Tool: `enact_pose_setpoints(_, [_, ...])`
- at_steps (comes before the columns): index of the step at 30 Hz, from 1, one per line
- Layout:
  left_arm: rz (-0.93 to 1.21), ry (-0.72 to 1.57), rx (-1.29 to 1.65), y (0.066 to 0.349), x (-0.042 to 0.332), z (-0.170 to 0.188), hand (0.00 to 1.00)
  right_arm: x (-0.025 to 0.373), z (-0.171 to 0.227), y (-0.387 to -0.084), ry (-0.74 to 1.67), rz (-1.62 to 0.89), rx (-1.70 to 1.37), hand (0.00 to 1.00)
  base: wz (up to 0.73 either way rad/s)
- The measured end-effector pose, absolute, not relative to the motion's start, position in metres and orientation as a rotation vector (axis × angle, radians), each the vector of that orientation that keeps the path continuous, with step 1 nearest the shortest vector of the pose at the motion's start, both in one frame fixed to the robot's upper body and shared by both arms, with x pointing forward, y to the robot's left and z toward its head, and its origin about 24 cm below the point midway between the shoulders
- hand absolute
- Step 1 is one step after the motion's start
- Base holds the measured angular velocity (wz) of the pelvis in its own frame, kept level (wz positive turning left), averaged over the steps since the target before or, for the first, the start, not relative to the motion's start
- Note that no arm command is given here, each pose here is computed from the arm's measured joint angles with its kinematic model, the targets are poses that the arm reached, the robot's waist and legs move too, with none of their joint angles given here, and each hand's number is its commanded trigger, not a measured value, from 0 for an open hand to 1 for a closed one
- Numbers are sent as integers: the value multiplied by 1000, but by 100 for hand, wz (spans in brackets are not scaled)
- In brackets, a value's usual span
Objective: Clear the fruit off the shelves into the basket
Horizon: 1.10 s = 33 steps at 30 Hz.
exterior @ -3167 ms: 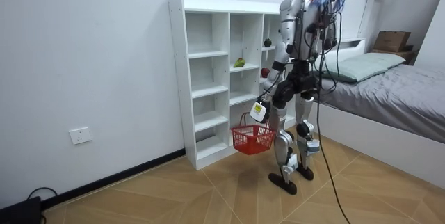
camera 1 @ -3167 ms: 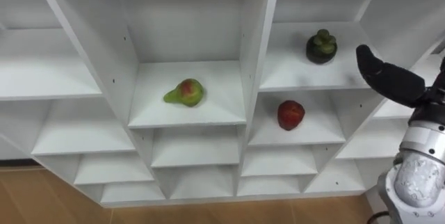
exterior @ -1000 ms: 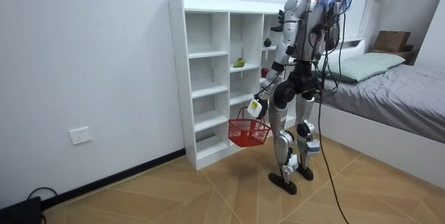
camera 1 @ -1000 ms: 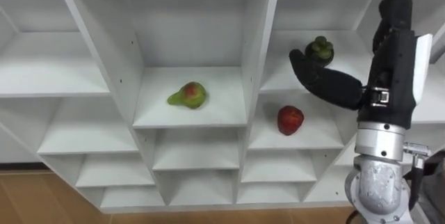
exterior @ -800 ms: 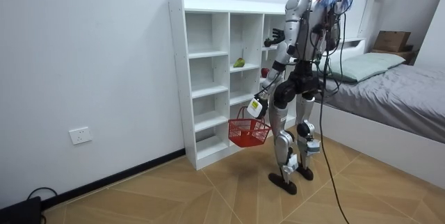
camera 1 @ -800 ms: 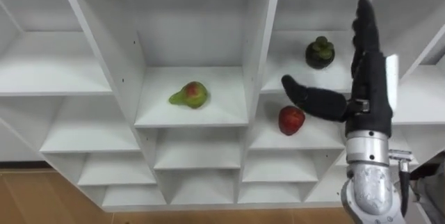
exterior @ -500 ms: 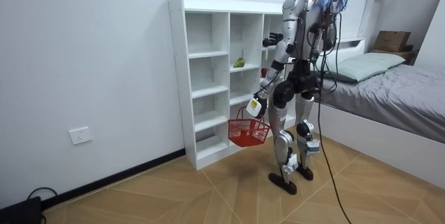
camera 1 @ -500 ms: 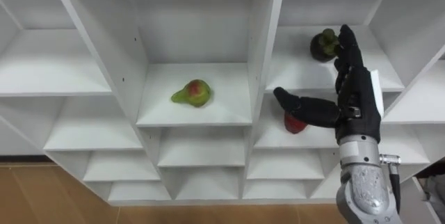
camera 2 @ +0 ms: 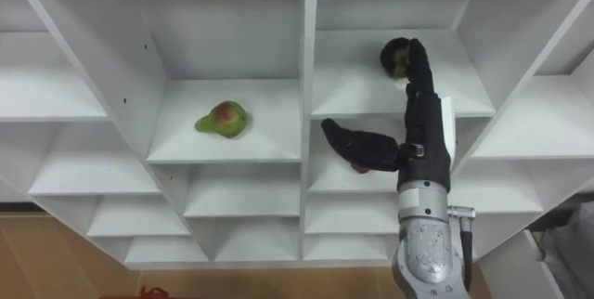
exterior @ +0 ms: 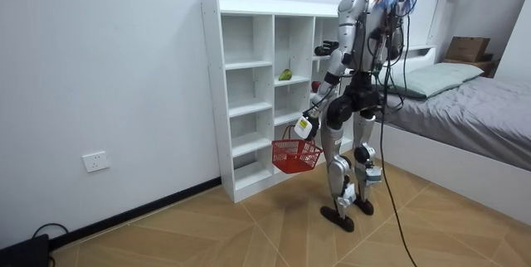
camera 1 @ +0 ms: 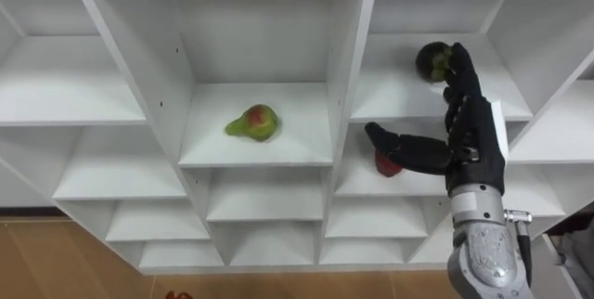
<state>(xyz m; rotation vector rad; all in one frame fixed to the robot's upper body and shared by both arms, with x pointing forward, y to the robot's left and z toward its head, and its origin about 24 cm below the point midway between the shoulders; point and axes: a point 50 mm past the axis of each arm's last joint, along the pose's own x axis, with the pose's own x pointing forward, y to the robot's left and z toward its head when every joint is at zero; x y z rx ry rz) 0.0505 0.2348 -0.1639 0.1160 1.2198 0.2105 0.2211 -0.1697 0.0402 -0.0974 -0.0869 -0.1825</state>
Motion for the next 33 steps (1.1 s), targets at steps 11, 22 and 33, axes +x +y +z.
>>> enact_pose_setpoints(11, [209, 1222, 115, 235, 50, -164, 100, 231, 51, -168, -138, -190, -91, 0, 0])
enact_pose_setpoints(22, [214, 1255, 116, 235, 43, -166, 100, 232, 61, -171, -179, -215, -82, 0, 1])
enact_pose_setpoints(33, [225, 1286, 120, 236, 36, -167, 100, 230, 74, -175, -240, -285, -69, 0, 0])
